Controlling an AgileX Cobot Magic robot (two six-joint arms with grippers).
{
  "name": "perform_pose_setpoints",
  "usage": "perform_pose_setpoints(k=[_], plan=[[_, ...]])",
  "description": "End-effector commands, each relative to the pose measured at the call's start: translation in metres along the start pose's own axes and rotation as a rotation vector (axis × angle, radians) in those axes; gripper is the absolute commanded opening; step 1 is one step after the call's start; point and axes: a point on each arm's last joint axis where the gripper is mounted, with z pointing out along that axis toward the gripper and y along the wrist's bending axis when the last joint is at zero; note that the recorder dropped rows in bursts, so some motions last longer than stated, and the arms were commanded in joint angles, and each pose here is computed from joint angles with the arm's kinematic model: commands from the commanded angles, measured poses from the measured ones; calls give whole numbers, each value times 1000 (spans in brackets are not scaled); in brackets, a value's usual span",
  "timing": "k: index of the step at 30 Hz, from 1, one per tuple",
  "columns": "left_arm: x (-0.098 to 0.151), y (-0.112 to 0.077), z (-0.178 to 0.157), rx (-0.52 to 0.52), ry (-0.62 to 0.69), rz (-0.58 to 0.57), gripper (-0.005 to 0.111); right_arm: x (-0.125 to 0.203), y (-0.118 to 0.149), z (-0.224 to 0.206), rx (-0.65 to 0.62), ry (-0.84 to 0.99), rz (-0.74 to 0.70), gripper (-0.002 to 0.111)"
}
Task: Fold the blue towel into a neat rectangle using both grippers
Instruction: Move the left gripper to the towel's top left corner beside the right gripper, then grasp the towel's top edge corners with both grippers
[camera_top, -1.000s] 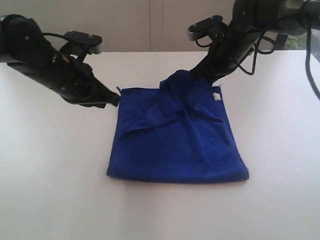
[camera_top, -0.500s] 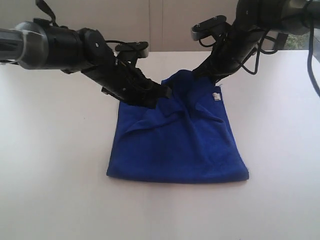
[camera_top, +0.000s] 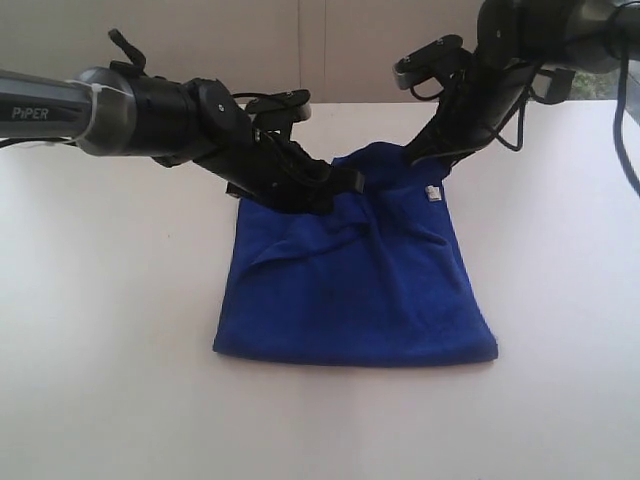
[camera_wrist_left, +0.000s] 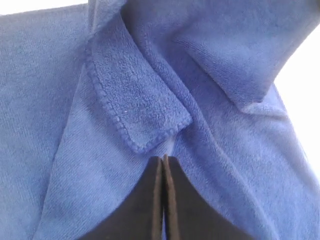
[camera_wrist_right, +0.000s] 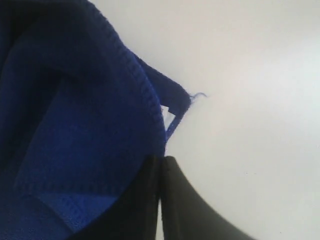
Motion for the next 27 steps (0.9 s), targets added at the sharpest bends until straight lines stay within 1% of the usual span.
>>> perform_pose_setpoints(k=[1,4,12,16,18,21,24,25,27], plan=[[-2,-9,1,10,-37,0,0,4,-10,3,24,12,35,0],[-3,-11,1,6,-63,5,0,6,-11,9,21,30,38,0],[-5,-8,6,-10,-97,2,0,13,-8,28,5,86,43,0],[1,-3,17,-17,-76,-23,0,15,-7,34,-1,99,44,0],[1,-2,19,-19,-91,-46,2,16,-7,35,-1,101,44,0],[-1,-1,19,-24,-111,-48,15,16,-7,35,-1,101,44,0],[-1,-1,20,-27,-117,-48,34,16,-7,35,-3,100,45,0],[-2,0,20,-30,-127,-48,42,16,-7,35,-3,100,45,0],[0,1,23,-32,-121,-87,43,16,-6,37,-4,105,46,0]])
